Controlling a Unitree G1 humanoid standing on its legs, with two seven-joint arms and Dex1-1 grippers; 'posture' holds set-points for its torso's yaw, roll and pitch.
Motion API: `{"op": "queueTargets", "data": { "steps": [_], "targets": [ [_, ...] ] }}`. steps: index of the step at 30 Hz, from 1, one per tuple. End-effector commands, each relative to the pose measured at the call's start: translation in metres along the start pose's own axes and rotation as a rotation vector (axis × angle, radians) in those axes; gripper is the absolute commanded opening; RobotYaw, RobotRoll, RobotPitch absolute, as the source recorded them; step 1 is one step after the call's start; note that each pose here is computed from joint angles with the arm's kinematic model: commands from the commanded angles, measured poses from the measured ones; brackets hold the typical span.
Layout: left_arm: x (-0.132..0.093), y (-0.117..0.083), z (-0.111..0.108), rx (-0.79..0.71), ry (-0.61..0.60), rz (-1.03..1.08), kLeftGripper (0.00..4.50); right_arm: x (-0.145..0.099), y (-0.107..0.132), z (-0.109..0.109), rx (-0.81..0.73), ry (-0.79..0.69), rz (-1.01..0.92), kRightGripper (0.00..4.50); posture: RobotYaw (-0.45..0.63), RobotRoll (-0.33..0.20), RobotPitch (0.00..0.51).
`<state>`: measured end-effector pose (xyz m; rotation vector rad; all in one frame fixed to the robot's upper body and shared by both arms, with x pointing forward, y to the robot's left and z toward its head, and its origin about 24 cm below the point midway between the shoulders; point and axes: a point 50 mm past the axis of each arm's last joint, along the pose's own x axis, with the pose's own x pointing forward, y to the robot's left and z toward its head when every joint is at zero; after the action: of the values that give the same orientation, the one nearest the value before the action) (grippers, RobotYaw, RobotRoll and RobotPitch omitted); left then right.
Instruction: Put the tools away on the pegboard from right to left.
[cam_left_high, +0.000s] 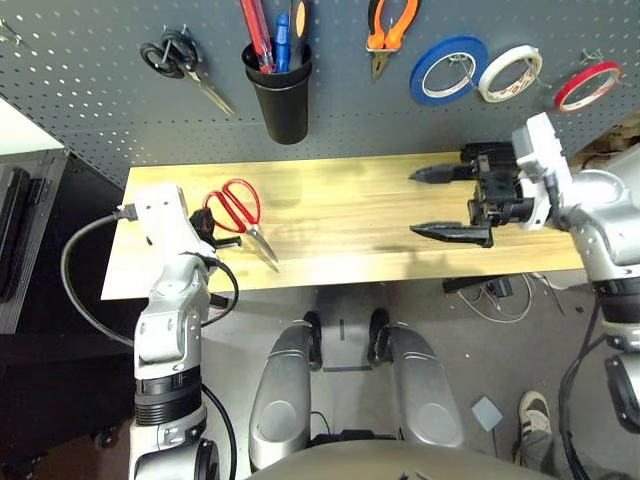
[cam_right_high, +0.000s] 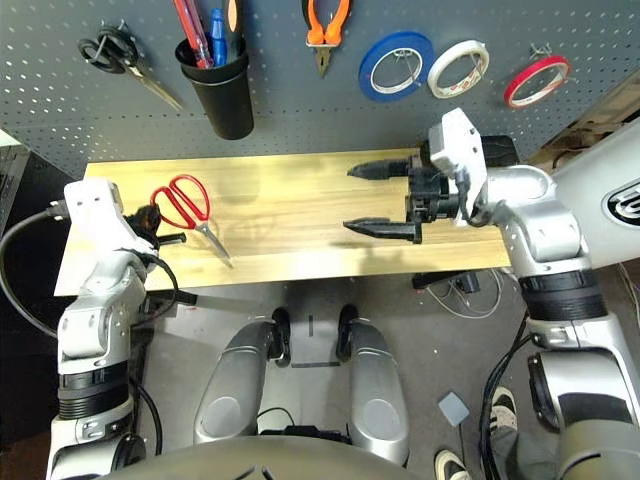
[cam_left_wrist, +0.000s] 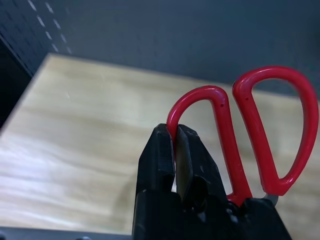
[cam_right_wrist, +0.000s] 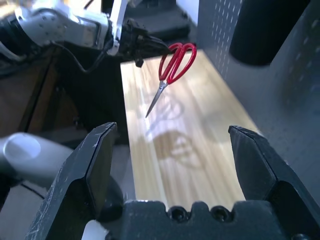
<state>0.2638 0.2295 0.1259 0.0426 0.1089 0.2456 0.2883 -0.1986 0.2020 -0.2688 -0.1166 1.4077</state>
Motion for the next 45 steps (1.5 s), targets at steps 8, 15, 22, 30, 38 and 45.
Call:
{"op": "queueTargets", "data": {
  "steps": [8, 15, 22, 30, 38, 45],
  "targets": [
    [-0.01, 0.025, 0.046, 0.021, -0.182, 0.096, 0.02, -0.015, -0.012, 0.023, -0.065, -0.043, -0.044, 4.5, 0.03, 0.0, 0.193],
    [-0.026, 0.028, 0.077, 0.026, -0.406, 0.086, 0.02, -0.016, -0.02, 0.043, -0.089, -0.151, -0.057, 4.5, 0.05, 0.0, 0.197],
    [-0.021, 0.027, 0.089, 0.024, -0.465, 0.078, 0.02, -0.017, -0.026, 0.052, -0.086, -0.175, -0.072, 4.5, 0.05, 0.0, 0.206],
    [0.009, 0.013, 0.1, 0.021, -0.477, -0.014, 0.02, -0.01, -0.025, 0.045, -0.063, -0.167, -0.067, 4.5, 0.04, 0.0, 0.208],
    [0.046, 0.02, 0.097, -0.044, -0.401, 0.028, 0.02, -0.006, -0.025, 0.045, -0.054, -0.174, -0.061, 4.5, 0.02, 0.0, 0.215],
    [0.075, 0.012, 0.085, -0.075, -0.328, 0.035, 0.02, -0.005, -0.022, 0.042, -0.047, -0.181, -0.069, 4.5, 0.0, 0.0, 0.219]
  ]
}}
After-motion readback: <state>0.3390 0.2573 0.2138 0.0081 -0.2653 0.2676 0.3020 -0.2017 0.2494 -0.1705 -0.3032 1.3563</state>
